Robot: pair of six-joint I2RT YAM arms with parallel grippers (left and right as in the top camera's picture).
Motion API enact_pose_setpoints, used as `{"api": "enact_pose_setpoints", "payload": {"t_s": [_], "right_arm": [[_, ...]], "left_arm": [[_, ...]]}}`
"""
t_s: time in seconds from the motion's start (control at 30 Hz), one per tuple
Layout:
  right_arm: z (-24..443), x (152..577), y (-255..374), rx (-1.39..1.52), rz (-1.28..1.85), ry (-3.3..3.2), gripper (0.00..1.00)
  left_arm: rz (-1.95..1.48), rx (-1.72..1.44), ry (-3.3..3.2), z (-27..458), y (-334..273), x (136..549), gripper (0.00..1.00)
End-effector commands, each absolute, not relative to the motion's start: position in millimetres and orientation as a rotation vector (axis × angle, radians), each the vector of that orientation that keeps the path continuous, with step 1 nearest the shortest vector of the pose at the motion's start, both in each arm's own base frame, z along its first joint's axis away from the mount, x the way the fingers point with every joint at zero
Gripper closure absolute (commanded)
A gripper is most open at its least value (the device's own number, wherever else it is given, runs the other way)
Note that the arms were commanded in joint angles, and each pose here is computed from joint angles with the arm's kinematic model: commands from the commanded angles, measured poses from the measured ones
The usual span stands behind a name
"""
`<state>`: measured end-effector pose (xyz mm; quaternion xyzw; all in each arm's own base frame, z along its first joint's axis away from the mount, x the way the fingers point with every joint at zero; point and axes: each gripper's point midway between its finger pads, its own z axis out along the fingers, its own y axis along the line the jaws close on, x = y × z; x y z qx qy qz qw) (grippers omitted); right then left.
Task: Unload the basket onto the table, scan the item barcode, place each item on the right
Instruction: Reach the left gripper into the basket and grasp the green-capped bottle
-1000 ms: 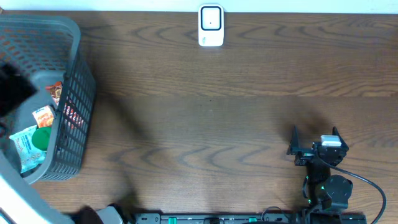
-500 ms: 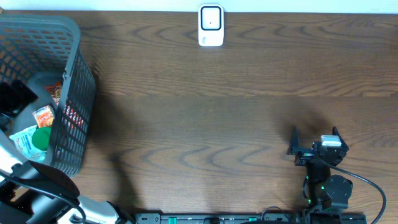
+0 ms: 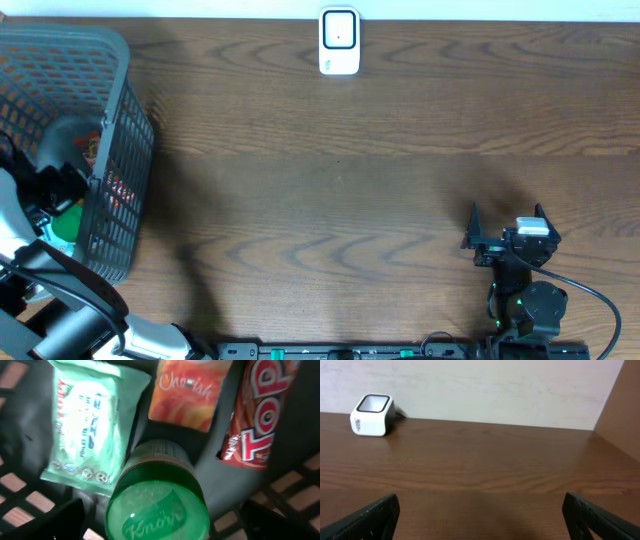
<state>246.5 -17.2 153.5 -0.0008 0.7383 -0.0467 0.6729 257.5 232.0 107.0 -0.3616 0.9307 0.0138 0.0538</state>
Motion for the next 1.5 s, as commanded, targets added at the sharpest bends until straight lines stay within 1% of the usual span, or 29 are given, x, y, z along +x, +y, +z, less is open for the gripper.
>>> {"api": "enact_pose_setpoints", "payload": {"t_s": [0.0,0.27,0.57,0.6,0.63,0.67,0.73,0.8,0.93,1.1,1.2,1.3,1.33,1.47], "right_arm": [[152.3,246.5,-14.8,-0.02,-0.107,1.665,0.01],[152.3,246.5,-14.8,-0.02,-0.107,1.665,0.01],[152.3,246.5,-14.8,-0.02,-0.107,1.665,0.01],[152.3,246.5,-14.8,-0.021,-0.107,1.665,0.01],[152.3,246.5,-14.8,-0.021,-0.107,1.665,0.01],[152.3,246.5,-14.8,-0.02,-0.107,1.665,0.01],[152.3,246.5,-14.8,-0.02,-0.107,1.665,0.01],[152.3,246.5,-14.8,-0.02,-0.107,1.665,0.01],[152.3,246.5,-14.8,-0.02,-0.107,1.665,0.01],[152.3,246.5,-14.8,-0.02,-0.107,1.665,0.01],[152.3,246.5,-14.8,-0.021,-0.107,1.665,0.01],[152.3,246.5,-14.8,-0.021,-0.107,1.665,0.01],[152.3,246.5,-14.8,-0.02,-0.107,1.665,0.01],[152.3,246.5,-14.8,-0.02,-0.107,1.665,0.01]], "left_arm": [[0.059,-1.065,2.866,94.1,230.2,249.9,0.01],[0.046,-1.068,2.887,68.7,223.3,242.6,0.02],[0.023,-1.09,2.897,47.1,214.9,235.2,0.02],[0.018,-1.09,2.895,45.8,214.3,235.6,0.0],[0.017,-1.09,2.895,45.4,214.2,235.7,0.03],[0.017,-1.09,2.895,45.2,214.3,235.7,0.1],[0.017,-1.09,2.894,45.2,214.4,235.8,0.16],[0.018,-1.089,2.893,45.2,214.7,236.1,0.27],[0.026,-1.086,2.881,48.8,217.5,239.1,0.39],[0.056,-1.078,2.83,72.7,226.8,249.2,0.39],[0.092,-1.07,2.762,100.3,235.1,258.2,0.39],[0.145,-1.082,2.625,147.0,244.1,268.2,0.39],[0.171,-1.085,2.545,172.9,246.7,271.0,0.39],[0.212,-1.079,2.361,233.0,241.4,270.7,0.39]]}}
